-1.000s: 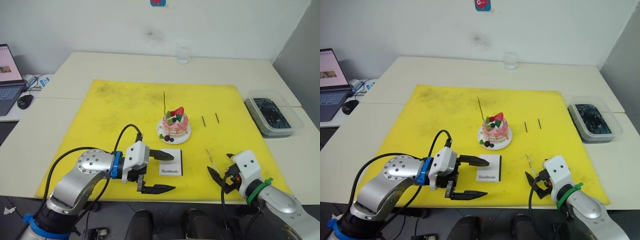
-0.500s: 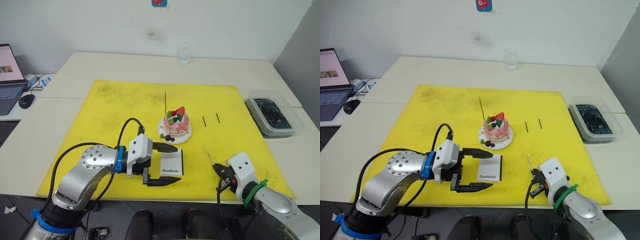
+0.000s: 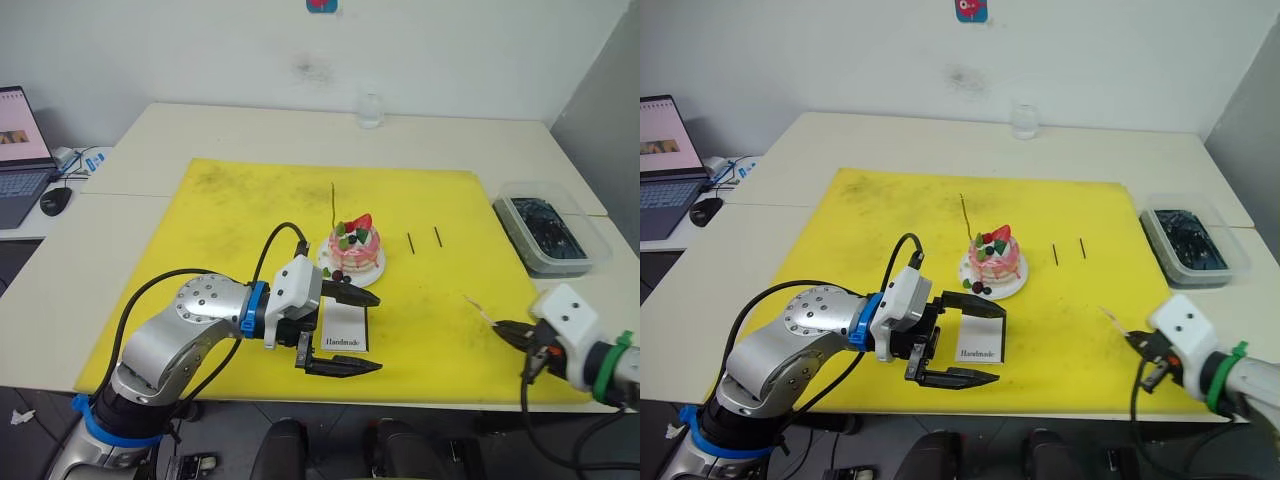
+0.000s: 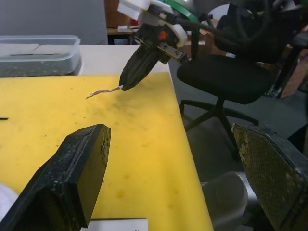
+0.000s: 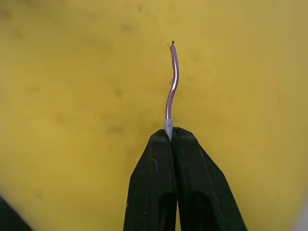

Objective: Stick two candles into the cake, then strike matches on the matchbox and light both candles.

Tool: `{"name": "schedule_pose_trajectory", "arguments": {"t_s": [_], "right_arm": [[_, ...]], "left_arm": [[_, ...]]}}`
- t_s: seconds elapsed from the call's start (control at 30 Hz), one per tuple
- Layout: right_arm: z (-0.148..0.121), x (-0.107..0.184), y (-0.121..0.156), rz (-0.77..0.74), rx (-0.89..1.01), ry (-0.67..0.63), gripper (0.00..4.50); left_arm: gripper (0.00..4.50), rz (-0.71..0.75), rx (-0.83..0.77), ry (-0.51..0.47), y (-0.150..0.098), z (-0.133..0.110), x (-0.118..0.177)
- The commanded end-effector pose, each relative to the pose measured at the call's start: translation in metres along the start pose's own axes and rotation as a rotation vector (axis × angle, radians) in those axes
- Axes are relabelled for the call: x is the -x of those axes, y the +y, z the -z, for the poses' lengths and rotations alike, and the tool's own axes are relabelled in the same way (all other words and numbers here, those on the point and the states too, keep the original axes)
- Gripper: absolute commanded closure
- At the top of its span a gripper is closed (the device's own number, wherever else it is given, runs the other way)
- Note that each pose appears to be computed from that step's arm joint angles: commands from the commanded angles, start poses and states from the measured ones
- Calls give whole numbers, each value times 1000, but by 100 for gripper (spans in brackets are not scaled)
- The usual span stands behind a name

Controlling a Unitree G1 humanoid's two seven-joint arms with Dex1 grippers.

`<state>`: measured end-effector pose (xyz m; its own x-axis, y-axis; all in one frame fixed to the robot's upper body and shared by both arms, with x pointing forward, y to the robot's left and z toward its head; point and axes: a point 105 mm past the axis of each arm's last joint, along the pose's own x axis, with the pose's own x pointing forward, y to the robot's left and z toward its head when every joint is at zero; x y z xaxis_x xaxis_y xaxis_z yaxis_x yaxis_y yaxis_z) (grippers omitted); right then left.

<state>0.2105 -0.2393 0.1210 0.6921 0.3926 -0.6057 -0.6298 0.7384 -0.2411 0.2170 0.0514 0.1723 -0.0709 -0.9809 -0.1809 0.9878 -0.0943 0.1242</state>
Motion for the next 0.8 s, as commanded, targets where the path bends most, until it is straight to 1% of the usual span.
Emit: {"name": "schedule_pose_trajectory", "arguments": {"t_s": [0.03, 0.13, 0.23, 0.37, 0.4, 0.47, 0.63, 0.67, 0.8], "right_arm": [[10, 8, -4, -45, 14, 33, 448], [23, 6, -7, -41, -35, 61, 448], [25, 3, -12, -24, -63, 56, 448], [30, 1, -10, -50, -100, 74, 448], [31, 0, -10, -48, -108, 72, 404], [29, 0, -13, -35, -112, 64, 357], [24, 7, -16, -41, -103, 70, 177], [20, 10, -16, -52, -96, 73, 148], [4, 22, -17, -102, -51, 106, 148]], "left_arm": [[0, 38, -39, -21, -6, -10, -6], [0, 48, -45, -27, -8, -9, -10], [0, 48, -52, -26, -8, -7, -11], [0, 46, -63, -33, -6, -7, -15], [0, 46, -66, -34, -5, -7, -16], [0, 44, -71, -38, -4, -7, -18], [0, 36, -81, -40, -1, -7, -20], [0, 33, -82, -38, 0, -7, -19], [0, 44, -118, -16, -4, -5, -19]]}}
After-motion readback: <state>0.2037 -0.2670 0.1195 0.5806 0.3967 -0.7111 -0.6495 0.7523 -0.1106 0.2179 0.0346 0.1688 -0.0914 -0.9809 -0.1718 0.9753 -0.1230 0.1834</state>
